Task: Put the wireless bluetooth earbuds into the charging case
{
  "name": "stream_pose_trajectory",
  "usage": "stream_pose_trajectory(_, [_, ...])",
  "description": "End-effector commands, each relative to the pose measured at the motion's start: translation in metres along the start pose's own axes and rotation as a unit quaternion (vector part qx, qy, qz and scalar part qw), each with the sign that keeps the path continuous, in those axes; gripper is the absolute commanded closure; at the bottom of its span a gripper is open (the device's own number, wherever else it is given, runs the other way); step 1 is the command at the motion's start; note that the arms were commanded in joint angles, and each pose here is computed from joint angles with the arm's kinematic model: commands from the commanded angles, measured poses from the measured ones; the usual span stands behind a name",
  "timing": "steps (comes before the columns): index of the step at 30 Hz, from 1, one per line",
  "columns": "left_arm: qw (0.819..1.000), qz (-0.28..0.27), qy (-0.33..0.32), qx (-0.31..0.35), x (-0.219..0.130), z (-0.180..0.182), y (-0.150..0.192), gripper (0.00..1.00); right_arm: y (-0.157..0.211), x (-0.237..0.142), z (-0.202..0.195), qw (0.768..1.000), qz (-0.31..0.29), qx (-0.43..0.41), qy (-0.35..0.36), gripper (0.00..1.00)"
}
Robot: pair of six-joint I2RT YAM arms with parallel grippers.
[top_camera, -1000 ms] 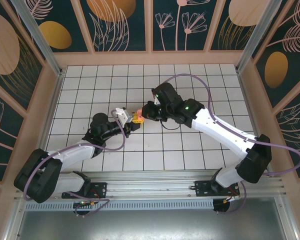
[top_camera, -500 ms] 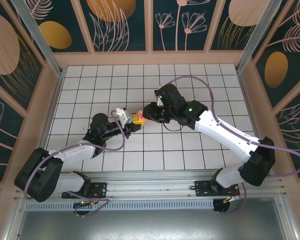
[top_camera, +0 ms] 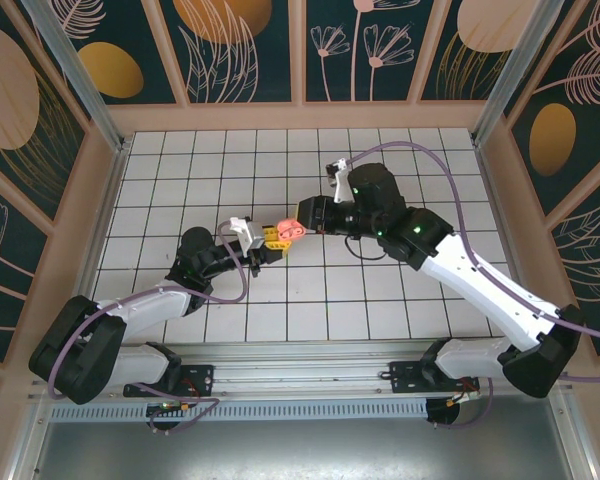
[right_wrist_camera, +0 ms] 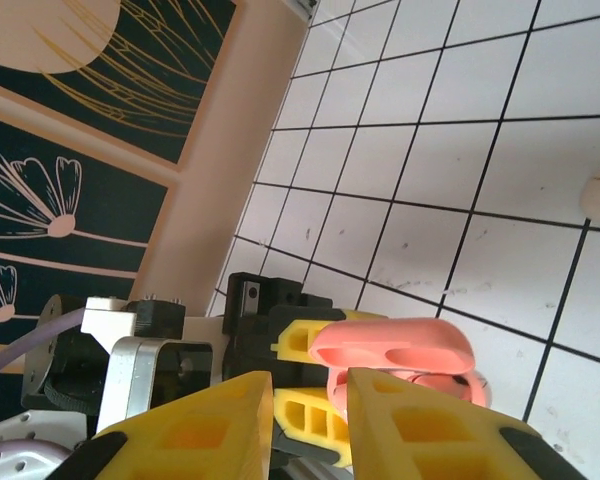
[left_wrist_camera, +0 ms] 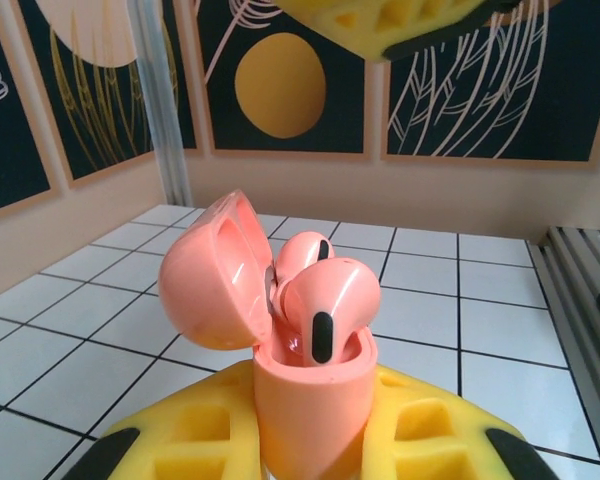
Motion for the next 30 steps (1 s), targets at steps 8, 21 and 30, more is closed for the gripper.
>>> stream_pose_trajectory(8, [0.992, -0.043, 0.113, 0.037, 0.001, -0.026, -0.021, 1.00, -0.010, -0.009, -0.015, 0.995, 0.000, -0.094, -0.046, 0.52])
stream_pose_trajectory(21, [0.991, -0.050, 0.120, 0.036, -0.001, -0.028, -0.027, 0.99, 0.016, -0.006, -0.004, 0.973, 0.060, -0.116, -0.193, 0.48])
stream_pose_trajectory(30, [0.996, -0.046, 0.077, 0.021, 0.001, -0.017, -0.025, 1.00, 0.028, -0.023, 0.003, 0.963, 0.056, -0.122, -0.232, 0.60])
Point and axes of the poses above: each hand's point on the last joint's axis, 136 mm out from that joint toward the fingers, its own x axis out along the fingers, its own z axis along the line the jaws close on, y = z × x, the point moved 5 cm from there along -x, back along the fingers, and after that the axes turned 1 degree about -x, right-handed, at the moved point
